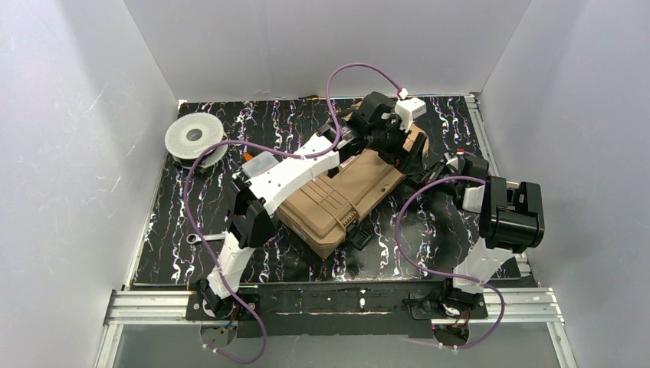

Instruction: Pack the tool kit

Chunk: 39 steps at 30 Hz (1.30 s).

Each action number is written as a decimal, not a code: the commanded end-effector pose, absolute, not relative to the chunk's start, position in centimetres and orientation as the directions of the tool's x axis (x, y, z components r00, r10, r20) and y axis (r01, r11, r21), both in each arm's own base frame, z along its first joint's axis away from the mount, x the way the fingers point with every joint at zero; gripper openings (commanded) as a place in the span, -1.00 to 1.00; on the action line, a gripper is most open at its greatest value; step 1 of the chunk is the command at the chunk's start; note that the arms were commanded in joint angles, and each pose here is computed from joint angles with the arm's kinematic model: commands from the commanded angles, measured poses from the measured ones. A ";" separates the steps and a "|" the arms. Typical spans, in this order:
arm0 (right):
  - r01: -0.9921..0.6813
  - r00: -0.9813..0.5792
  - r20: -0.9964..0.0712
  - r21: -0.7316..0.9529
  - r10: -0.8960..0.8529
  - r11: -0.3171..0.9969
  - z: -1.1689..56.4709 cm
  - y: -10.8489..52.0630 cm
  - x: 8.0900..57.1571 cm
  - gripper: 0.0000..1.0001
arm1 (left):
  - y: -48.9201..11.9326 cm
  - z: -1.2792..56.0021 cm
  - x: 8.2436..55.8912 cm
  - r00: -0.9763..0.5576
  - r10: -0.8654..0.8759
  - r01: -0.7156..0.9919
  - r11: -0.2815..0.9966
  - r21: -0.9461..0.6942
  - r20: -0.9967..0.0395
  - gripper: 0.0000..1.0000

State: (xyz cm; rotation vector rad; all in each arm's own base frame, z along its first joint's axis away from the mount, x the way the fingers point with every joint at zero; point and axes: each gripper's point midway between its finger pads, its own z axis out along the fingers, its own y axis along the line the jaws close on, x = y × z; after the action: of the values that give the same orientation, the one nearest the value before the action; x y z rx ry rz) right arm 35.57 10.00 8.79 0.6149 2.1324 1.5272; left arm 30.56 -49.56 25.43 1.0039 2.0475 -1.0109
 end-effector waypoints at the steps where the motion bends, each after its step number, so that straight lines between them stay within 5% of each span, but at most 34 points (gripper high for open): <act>1: 0.003 -0.855 -0.134 0.964 0.500 0.264 9.6 11.8 34.5 -0.97 | -46.2 22.8 34.4 -0.533 0.379 0.784 0.558 -0.272 -0.757 0.80; 26: -0.415 -0.663 -0.456 0.884 0.594 0.216 17.1 11.3 31.1 -0.97 | -45.6 22.5 34.9 -0.536 0.387 0.777 0.573 -0.260 -0.751 0.81; 35: -0.222 -0.666 -0.397 0.914 0.631 0.341 13.3 9.6 31.3 -0.97 | -45.3 22.5 35.4 -0.520 0.398 0.779 0.583 -0.229 -0.756 0.81; 36: -0.200 -0.662 -0.399 0.910 0.635 0.364 12.9 9.3 31.3 -0.88 | -45.3 22.3 35.4 -0.516 0.404 0.779 0.587 -0.219 -0.755 0.81; 39: -0.023 -0.670 -0.347 0.893 0.656 0.450 10.0 8.0 31.3 -0.13 | -45.4 22.3 35.4 -0.501 0.417 0.785 0.587 -0.196 -0.758 0.81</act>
State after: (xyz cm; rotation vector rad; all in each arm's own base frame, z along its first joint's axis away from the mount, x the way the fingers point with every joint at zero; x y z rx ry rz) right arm 31.37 9.71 14.45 0.3592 1.8231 1.4395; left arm 33.71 -47.16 25.41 0.9499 2.0635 -0.8684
